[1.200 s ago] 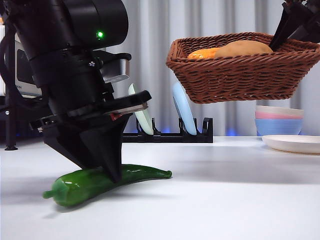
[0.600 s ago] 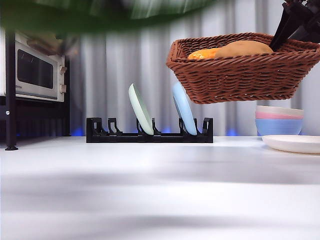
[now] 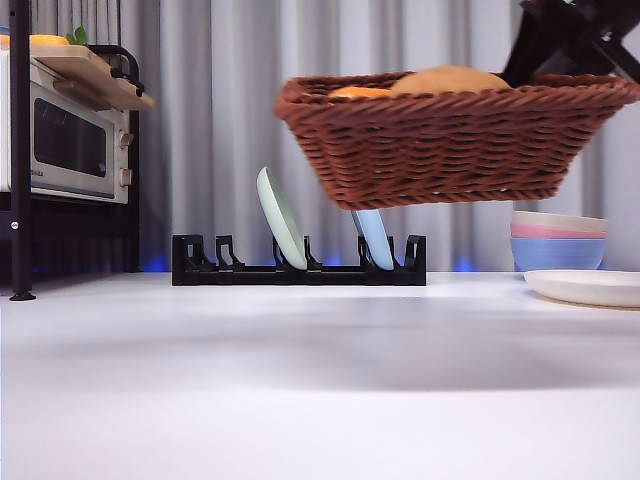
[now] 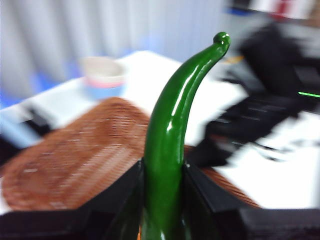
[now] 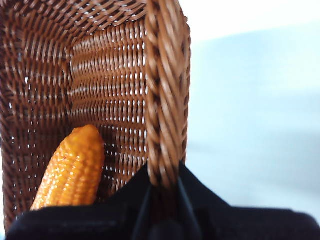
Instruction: Pick up the basket,pick up the corn from the table,pick up the potato from the table,pick up the cucumber from the table,put all items into the basket
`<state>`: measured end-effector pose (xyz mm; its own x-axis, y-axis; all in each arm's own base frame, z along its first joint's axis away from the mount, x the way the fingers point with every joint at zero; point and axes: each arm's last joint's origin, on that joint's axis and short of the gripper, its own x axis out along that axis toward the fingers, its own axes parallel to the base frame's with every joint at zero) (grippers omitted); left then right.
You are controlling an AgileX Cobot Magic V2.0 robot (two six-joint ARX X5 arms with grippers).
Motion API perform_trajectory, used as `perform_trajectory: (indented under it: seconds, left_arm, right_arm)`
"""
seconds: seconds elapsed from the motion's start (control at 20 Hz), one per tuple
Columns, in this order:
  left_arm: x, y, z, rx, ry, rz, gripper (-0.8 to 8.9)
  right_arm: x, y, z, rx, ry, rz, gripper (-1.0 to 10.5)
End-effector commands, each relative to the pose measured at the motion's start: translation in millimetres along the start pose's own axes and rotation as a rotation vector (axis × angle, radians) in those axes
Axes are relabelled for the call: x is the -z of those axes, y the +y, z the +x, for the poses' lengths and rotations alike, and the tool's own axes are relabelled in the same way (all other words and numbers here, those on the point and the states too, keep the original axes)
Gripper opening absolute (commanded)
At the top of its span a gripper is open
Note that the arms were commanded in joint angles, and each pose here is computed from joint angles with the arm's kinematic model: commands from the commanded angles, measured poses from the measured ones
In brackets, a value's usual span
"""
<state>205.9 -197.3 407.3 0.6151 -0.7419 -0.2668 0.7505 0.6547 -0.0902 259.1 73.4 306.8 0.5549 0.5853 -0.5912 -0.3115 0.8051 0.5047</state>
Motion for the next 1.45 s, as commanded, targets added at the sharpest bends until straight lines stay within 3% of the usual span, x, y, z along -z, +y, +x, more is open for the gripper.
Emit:
perform_trajectory:
  seconds: [0.05,0.25,0.3,0.45,0.8,0.95,1.2,1.45]
  left_arm:
    - [10,7,14,-0.154,0.047,-0.031,-0.09]
    - [26,10,30,-0.179,0.166,-0.034,0.08]
    - [29,11,33,-0.181,0.188,-0.035,0.61]
    - [33,12,33,-0.223,0.226,-0.031,4.77]
    - [33,12,29,-0.245,0.234,-0.026,4.80]
    - [22,9,9,-0.241,0.184,-0.025,4.79]
    - [0,1,-43,-0.231,0.044,-0.024,4.75]
    - [-6,-3,-78,-0.227,-0.011,-0.023,4.75]
  right_arm:
    - [2,12,3,-0.043,0.004,-0.016,-0.2]
    - [5,21,7,-0.067,0.021,-0.039,-0.2]
    - [5,22,7,-0.071,0.024,-0.037,-0.2]
    - [6,23,7,-0.074,0.026,-0.024,-0.2]
    - [6,23,7,-0.068,0.024,-0.017,-0.2]
    - [4,18,15,-0.002,0.015,0.016,-0.2]
    - [8,-4,64,0.036,0.121,0.093,-0.2]
    - [20,-21,104,0.059,0.223,0.137,-0.2]
